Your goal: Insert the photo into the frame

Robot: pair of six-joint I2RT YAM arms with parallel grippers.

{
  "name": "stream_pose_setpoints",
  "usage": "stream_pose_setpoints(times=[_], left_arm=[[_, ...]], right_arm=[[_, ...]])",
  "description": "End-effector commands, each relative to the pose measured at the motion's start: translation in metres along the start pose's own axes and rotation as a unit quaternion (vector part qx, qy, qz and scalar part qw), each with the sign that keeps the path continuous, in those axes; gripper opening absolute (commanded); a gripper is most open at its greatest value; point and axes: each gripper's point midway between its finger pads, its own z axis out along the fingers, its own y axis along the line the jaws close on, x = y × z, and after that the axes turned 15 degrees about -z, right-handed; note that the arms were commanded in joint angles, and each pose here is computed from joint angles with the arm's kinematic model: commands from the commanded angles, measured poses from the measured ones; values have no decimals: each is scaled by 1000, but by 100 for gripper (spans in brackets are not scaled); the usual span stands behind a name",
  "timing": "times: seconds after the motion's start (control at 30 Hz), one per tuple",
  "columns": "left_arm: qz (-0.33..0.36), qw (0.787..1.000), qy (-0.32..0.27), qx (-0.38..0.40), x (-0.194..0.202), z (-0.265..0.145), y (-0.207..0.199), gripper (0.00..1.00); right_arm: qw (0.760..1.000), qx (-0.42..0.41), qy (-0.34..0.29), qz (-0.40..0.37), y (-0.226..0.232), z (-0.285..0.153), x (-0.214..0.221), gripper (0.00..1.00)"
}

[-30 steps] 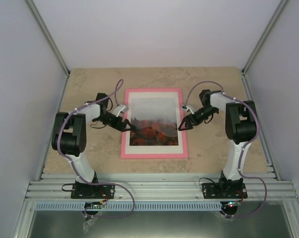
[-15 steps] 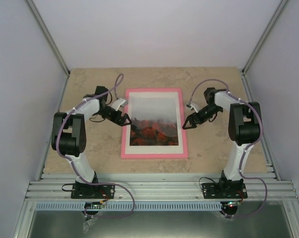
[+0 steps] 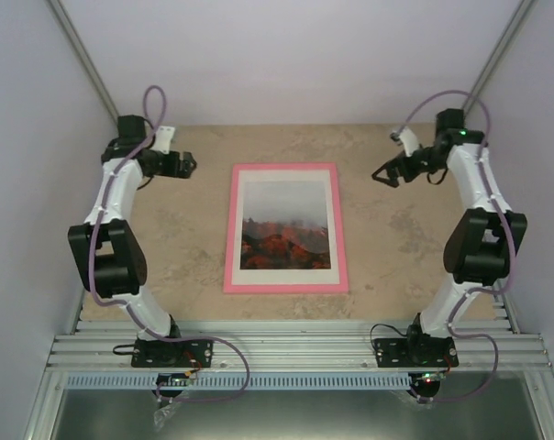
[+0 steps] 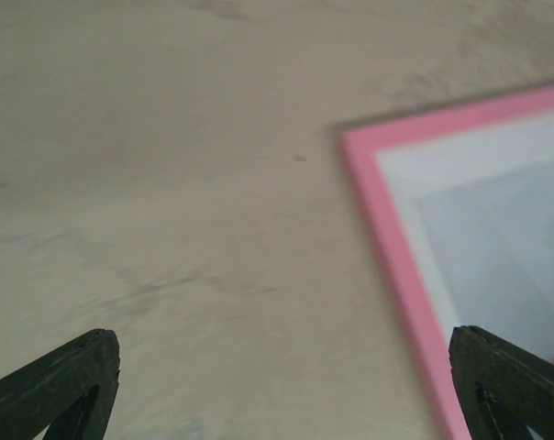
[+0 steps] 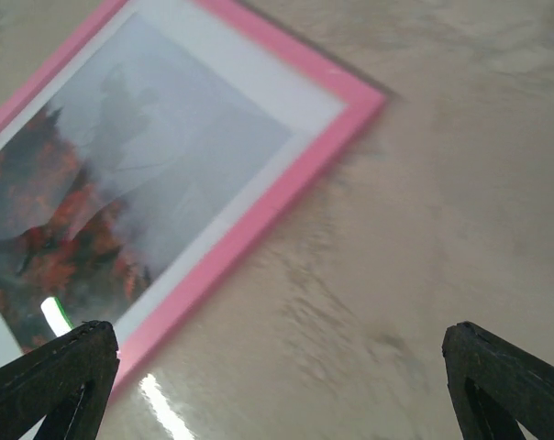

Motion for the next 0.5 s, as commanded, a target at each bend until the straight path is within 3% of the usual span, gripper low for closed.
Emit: stream_pose_setpoints(times=[0.0,0.23,0.47], left_arm=[[-69,993,-62,-73,-19,-30,37,99],[-129,987,-47,-80,28,-19,48,99],[-130,987,-45,-84,41,-16,50,99]], right_arm=[[998,33,-33,43,-27,-30,25,98],[990,42,-58,122,-31,-29,79,98],[988,46,-64,134,-18,-24,91,98]])
